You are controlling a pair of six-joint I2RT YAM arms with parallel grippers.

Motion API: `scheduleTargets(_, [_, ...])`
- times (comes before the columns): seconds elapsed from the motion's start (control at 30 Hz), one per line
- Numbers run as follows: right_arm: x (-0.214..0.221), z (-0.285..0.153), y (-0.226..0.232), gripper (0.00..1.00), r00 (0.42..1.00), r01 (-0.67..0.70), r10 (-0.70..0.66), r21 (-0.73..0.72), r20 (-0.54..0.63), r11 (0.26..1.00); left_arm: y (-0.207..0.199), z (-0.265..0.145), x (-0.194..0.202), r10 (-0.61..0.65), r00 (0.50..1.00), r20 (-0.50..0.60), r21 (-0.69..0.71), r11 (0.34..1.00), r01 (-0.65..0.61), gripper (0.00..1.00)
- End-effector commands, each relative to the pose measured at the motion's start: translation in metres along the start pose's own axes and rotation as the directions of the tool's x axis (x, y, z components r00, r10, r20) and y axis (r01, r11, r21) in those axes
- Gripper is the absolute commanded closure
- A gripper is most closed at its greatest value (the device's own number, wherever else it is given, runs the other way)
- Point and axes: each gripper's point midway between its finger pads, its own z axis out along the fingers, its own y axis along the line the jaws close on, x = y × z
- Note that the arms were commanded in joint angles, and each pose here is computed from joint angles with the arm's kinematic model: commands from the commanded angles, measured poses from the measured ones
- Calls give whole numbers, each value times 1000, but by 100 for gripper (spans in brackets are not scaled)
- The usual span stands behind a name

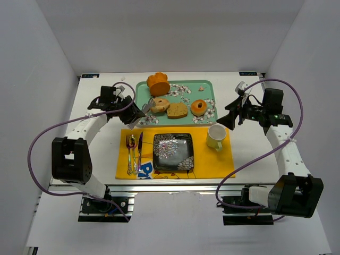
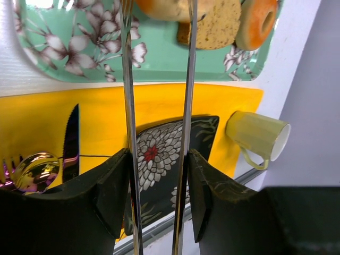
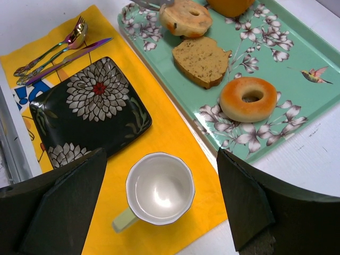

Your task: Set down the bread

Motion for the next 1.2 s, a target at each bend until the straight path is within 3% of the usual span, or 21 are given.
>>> scheduleTargets(0.0, [-10,-4,5,11,999,36,-36,-5,27,999,-16,-2,-3,-4,1000,15,75,997,3,45])
scheduleTargets(0.47, [-12,-5,5,11,999,43,-42,-4,31,999,-3,14,17,-58,996,-75,84,994,64,47])
scheduleTargets(0.77, [-12,-6,6,11,998,47,-47,0,31,999,-19,0,8,-35,999,-34,123,992,39,83])
scheduleTargets(1.03, [-11,-6,8,11,999,44,-44,-2,28,999,-39,-27,1,-9,1000,21,177,984,5,98])
scheduleTargets(1.17, [-11,-6,8,11,998,48,-47,-1,28,999,-52,-43,7,13,1000,27,219,976,-18,100])
